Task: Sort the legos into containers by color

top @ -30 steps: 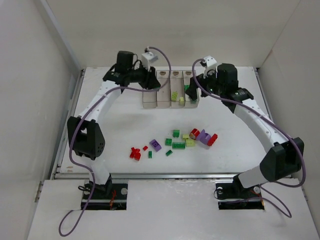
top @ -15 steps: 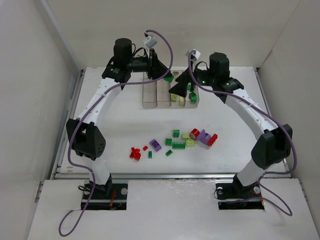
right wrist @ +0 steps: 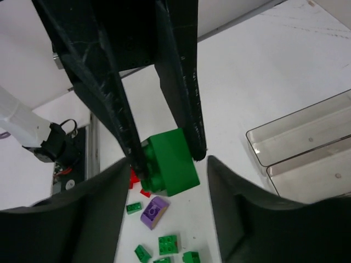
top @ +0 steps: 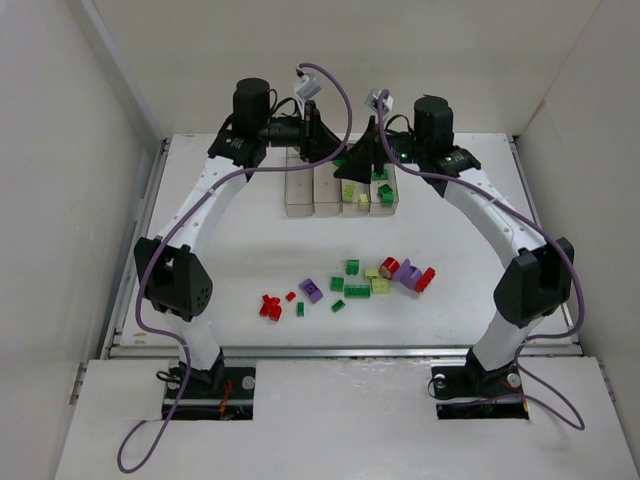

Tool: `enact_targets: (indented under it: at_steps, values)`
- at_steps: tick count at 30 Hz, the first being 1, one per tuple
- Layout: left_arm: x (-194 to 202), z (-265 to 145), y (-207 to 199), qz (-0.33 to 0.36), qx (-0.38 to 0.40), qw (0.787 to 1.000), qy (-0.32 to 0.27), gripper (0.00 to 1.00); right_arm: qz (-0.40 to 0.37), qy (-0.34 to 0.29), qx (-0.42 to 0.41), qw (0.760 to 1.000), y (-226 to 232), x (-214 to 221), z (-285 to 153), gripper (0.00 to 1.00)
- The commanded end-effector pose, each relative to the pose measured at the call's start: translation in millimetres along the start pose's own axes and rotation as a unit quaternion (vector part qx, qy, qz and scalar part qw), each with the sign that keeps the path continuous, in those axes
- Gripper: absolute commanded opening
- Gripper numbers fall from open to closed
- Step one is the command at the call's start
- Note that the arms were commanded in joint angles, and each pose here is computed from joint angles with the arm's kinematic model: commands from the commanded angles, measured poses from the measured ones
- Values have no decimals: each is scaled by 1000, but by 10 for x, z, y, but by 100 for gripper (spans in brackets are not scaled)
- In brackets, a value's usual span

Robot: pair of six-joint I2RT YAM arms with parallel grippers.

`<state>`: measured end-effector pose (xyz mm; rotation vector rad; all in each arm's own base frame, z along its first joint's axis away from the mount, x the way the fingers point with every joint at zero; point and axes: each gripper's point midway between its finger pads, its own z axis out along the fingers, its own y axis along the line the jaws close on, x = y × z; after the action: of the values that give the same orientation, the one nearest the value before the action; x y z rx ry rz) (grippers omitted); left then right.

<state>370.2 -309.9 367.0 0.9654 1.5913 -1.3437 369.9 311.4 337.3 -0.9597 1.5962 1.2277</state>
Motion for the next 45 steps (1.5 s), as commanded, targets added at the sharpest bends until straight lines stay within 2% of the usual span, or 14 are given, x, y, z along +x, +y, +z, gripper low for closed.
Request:
enact_targets:
  at_steps: [1,5,10,12,13,15,19,20,23,24,28,32,38,45]
  values:
    - [-233,-53,-329,41,30,999,-15,0,-40,-23,-26,999,129,-265,5,57]
    - [-247,-51,-329,45,30,998,-17,0,-40,-24,-21,999,133,-265,-7,13]
    - [-149,-48,-340,57,26,998,-1,2,-56,-42,16,997,138,-347,-92,0]
    - [-90,-54,-307,52,18,998,7,27,-59,-46,43,996,53,-335,-108,0]
    - [-77,-55,-254,57,5,998,9,65,-62,-51,54,995,45,-374,-130,0]
    - [-70,-91,-212,60,-21,998,16,100,-49,-48,95,993,-127,-278,-134,0]
    - [-125,-302,351,107,-199,974,32,100,-13,-60,250,966,-714,-176,-383,0]
    - [-135,-564,779,115,-332,935,41,100,5,-60,332,941,-1010,-88,-519,0]
    - [-111,-1052,1235,155,-506,846,70,100,39,-41,438,897,-1495,190,-672,0]
    - [-129,-1346,1336,194,-582,785,83,100,37,-48,491,869,-1664,99,-810,0]
    - [-47,-1752,1380,216,-681,694,88,100,71,46,565,820,-2167,603,-856,0]
    - [71,-1818,1336,164,-708,683,68,100,77,91,576,809,-2443,859,-760,0]
    - [222,-1686,1287,142,-675,720,77,100,95,108,609,780,-2657,1123,-898,5]
    - [357,-1520,1243,122,-635,757,92,100,102,121,570,806,-2609,1210,-744,73]
